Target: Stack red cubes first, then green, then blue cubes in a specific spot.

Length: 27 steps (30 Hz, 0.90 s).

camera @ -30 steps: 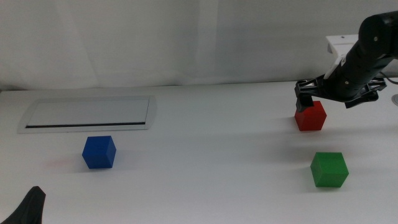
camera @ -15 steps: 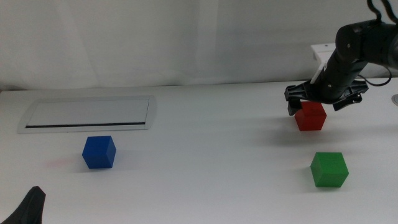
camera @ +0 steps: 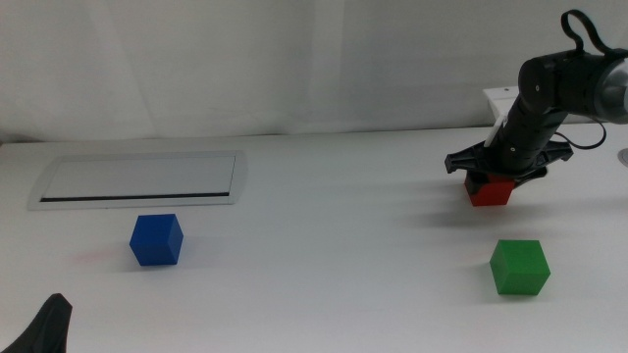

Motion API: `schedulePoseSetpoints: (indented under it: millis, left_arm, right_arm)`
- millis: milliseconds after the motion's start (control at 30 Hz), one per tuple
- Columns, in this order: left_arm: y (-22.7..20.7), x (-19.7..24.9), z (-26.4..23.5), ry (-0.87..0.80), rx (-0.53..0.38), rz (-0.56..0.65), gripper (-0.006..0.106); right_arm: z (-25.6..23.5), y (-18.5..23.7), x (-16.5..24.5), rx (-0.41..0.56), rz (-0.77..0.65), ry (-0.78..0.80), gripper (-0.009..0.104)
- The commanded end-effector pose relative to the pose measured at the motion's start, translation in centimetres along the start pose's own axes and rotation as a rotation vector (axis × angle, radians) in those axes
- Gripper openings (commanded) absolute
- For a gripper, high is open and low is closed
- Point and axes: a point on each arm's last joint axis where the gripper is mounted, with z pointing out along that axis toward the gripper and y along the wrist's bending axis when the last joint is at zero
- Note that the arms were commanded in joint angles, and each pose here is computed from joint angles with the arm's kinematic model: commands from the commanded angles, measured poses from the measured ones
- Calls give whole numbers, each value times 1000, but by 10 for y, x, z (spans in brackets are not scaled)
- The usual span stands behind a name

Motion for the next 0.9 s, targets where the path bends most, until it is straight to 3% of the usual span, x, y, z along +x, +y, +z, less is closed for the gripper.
schedulePoseSetpoints:
  millis: [0, 133, 167, 367, 567, 867]
  left_arm:
    - [2, 12, 1, 28, -5, -3, 91]
    - [2, 12, 1, 28, -5, -3, 90]
    - [2, 12, 1, 28, -5, -3, 90]
    - [2, 12, 1, 28, -5, -3, 90]
    - [2, 12, 1, 28, -5, -3, 90]
    - [2, 12, 1, 28, -5, -3, 90]
  right_arm:
    - [1, 1, -4, 5, -11, -27, 44]
    - [1, 1, -4, 4, -14, -34, 11]
    - [-6, 0, -5, 7, -12, -25, -3]
    - [-78, 13, -12, -14, 63, -133, -3]
    - [-143, 61, 12, -42, 85, -157, -3]
    - [-140, 161, 73, -46, 0, -59, -3]
